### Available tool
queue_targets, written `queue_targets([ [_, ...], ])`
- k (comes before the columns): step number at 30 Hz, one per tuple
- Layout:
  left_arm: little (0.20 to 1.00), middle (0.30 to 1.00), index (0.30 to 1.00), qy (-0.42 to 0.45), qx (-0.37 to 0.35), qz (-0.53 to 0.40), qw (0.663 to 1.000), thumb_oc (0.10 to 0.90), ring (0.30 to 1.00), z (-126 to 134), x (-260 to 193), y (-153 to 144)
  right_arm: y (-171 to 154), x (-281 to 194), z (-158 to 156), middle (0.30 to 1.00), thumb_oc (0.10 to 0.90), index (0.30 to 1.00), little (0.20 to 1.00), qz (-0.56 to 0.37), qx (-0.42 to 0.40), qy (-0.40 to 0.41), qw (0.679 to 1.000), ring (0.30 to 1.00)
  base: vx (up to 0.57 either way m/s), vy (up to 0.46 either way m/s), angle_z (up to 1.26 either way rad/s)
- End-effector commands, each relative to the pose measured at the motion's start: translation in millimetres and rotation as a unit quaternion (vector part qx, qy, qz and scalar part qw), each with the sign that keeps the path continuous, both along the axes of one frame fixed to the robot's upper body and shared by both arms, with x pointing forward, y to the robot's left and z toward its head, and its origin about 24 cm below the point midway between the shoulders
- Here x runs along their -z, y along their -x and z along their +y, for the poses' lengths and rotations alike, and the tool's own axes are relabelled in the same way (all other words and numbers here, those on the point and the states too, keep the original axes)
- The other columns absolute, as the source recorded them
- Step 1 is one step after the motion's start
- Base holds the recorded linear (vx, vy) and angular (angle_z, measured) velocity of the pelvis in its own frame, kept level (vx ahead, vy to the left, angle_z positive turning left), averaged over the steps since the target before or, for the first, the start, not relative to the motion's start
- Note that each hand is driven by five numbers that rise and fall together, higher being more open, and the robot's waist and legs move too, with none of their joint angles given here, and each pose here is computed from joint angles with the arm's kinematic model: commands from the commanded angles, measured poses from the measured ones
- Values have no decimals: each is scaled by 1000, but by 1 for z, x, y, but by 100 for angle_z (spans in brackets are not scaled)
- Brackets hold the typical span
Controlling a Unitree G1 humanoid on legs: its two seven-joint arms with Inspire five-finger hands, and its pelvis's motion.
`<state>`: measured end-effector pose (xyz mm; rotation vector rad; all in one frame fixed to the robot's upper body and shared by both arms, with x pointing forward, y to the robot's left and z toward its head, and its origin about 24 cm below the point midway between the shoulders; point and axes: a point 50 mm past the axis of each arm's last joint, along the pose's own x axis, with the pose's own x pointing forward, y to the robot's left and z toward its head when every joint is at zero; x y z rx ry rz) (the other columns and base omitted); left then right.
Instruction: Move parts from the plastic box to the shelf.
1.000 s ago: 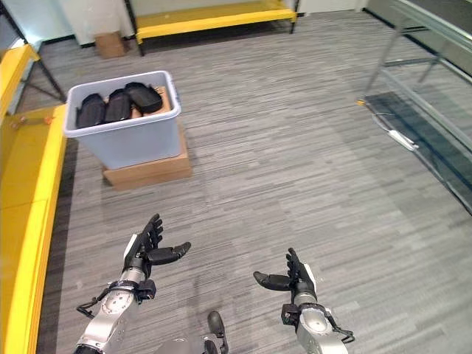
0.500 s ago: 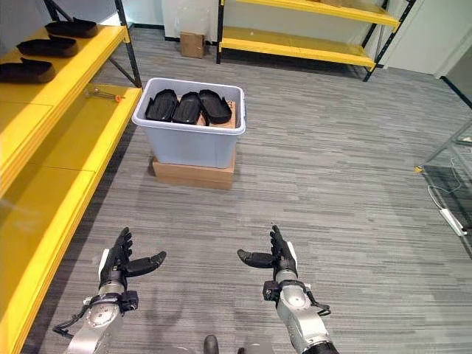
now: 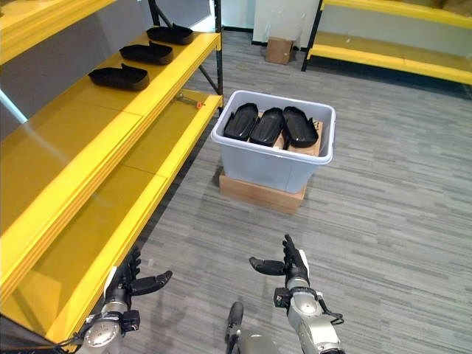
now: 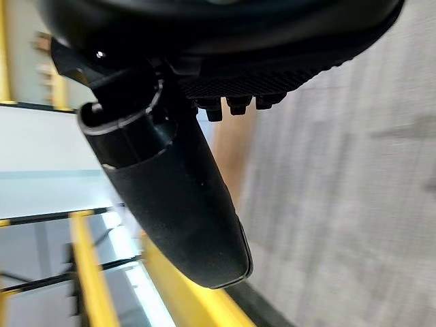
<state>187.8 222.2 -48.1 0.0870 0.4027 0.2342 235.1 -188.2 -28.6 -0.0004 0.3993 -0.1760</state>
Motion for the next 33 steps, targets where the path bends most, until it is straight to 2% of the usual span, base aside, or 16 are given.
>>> queue_targets([
  [1,1000,1000,1000,-9,35,-108,994,900,1000,-5,-35,-24,-5,-18,0,1000,900,1000,1000,-63,18,-1,998,1000,203,-64,-4],
  [4,1000,1000,1000,-7,40,-114,993,900,1000,-6,-37,-26,-4,-17,-3,1000,900,1000,1000,-61,28,0,998,1000,205,-105,-1],
  [10,1000,1000,1000,-3,33,-168,985,900,1000,-10,-54,-34,-4,-36,-21,1000,900,1000,1000,-132,109,18,985,1000,184,-129,4],
  [13,1000,1000,1000,2,-27,-217,976,900,1000,-5,-69,-44,-6,-71,-42,1000,900,1000,1000,-236,180,35,954,1000,73,-149,-33],
  [19,1000,1000,1000,2,-57,-252,966,900,1000,4,-84,-55,-6,-99,-52,1000,900,1000,1000,-309,199,58,928,1000,39,-109,-15],
  [26,1000,1000,1000,5,-54,-271,961,900,1000,3,-90,-52,-6,-105,-55,1000,900,1000,1000,-311,221,76,921,1000,31,70,-5],
  [33,1000,1000,1000,23,-35,-290,956,900,1000,4,-94,-45,-8,-100,-45,1000,900,1000,1000,-306,200,74,928,1000,53,32,-32],
])
